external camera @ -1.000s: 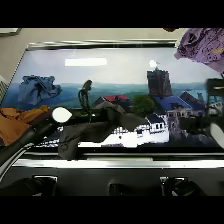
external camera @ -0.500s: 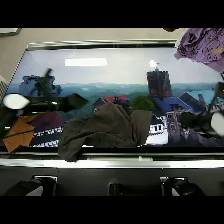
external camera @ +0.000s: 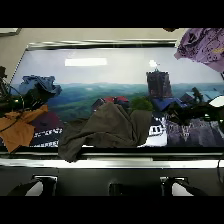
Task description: Fold the clothes and pants, and hang the long-sleeved shirts on hangers.
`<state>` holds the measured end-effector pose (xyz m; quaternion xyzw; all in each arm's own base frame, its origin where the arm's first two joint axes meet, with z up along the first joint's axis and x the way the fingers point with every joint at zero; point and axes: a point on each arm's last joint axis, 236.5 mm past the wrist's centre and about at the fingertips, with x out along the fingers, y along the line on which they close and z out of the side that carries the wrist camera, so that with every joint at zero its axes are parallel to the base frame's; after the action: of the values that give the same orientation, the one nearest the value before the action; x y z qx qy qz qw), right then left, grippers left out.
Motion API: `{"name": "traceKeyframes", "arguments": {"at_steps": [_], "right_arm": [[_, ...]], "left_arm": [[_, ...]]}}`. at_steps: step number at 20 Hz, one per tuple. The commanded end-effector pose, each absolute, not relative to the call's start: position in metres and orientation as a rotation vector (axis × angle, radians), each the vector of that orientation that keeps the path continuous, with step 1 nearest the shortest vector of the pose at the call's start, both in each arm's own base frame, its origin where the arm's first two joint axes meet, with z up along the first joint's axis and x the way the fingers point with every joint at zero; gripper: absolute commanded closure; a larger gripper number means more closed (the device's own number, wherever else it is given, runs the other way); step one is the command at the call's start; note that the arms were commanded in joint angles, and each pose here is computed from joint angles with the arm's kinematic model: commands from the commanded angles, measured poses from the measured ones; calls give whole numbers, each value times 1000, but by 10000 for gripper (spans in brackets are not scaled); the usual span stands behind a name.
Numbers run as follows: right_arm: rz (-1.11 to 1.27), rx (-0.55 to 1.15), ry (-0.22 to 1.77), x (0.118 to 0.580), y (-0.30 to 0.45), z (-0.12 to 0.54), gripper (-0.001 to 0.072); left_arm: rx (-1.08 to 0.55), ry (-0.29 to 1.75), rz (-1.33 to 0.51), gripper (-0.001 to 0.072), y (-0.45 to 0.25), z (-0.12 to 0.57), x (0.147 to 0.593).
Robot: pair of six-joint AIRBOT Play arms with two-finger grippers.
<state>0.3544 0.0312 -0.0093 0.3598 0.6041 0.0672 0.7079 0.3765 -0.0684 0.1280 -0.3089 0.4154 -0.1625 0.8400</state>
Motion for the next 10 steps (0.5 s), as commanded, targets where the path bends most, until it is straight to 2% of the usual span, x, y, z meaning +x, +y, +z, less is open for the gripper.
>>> {"name": "traceKeyframes", "arguments": {"at_steps": [1,2,6,10], "right_arm": [[293,896,1330,375,48,-41,144],[306,912,1339,377,51,-49,184],[336,933,1379,378,59,-77,184],[328,877,1391,385,81,-98,167]], "left_arm": [[-660,872,-321,40,-58,128,376],[-660,872,-320,40,-58,128,376],[-661,873,-320,40,-58,128,377],[-663,878,-319,40,-58,126,377]]}}
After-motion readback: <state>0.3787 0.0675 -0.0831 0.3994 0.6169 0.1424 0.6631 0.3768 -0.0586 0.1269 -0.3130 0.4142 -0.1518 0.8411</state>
